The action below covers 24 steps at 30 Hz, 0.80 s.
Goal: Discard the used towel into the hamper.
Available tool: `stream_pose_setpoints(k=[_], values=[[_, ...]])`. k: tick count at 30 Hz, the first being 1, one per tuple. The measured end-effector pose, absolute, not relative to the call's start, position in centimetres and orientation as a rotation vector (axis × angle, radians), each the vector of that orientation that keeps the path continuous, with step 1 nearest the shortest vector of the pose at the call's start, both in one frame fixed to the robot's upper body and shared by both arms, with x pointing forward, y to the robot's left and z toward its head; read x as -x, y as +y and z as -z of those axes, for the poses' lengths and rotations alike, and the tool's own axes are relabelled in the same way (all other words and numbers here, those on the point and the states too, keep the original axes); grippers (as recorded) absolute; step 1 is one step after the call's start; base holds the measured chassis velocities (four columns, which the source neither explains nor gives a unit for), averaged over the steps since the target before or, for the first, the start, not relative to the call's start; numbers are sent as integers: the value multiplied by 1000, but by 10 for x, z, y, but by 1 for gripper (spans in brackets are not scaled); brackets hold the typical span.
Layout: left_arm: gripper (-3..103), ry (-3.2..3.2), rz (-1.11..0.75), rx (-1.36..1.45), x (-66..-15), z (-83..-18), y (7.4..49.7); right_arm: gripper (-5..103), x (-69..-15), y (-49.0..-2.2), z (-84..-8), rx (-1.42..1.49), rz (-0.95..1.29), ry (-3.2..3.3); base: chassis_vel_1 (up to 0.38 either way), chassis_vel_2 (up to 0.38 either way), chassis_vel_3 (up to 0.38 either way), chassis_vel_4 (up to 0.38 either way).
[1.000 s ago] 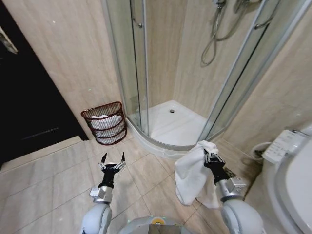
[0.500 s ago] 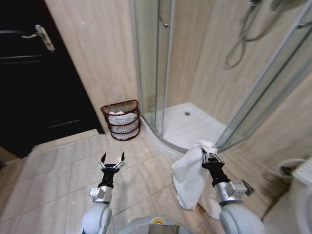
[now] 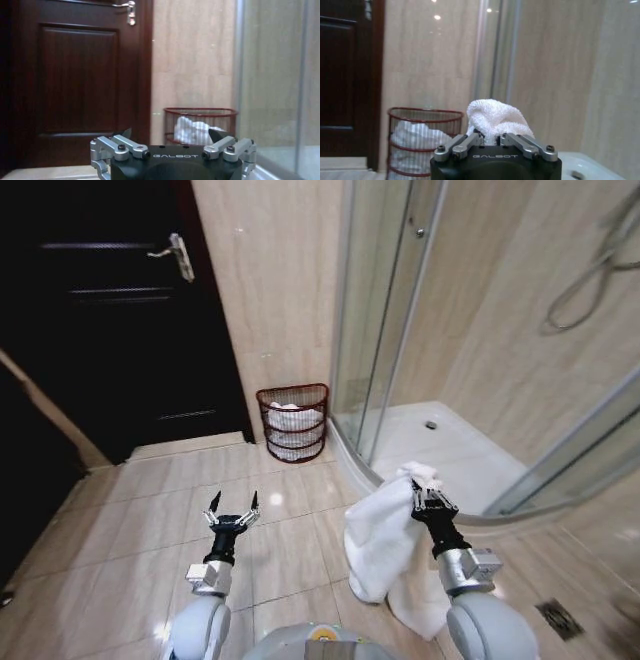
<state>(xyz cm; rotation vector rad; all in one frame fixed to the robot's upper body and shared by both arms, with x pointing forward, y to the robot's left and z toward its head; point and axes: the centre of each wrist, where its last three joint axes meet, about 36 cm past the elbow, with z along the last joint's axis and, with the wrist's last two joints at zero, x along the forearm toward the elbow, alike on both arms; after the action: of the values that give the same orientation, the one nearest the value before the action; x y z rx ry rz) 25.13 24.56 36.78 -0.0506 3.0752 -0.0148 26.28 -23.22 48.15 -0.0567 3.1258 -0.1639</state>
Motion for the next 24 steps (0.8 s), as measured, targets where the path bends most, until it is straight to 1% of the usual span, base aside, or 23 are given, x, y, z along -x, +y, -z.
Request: stream_pose_setpoints(k=[10, 24], values=[[100, 3063, 17, 73, -247, -365, 245, 13, -276, -234, -479, 66, 171, 3126, 83, 87, 64, 97], [100, 3038, 7, 48, -253, -367, 239, 13, -284, -237, -471, 57, 168, 3140, 11, 10, -9, -7]])
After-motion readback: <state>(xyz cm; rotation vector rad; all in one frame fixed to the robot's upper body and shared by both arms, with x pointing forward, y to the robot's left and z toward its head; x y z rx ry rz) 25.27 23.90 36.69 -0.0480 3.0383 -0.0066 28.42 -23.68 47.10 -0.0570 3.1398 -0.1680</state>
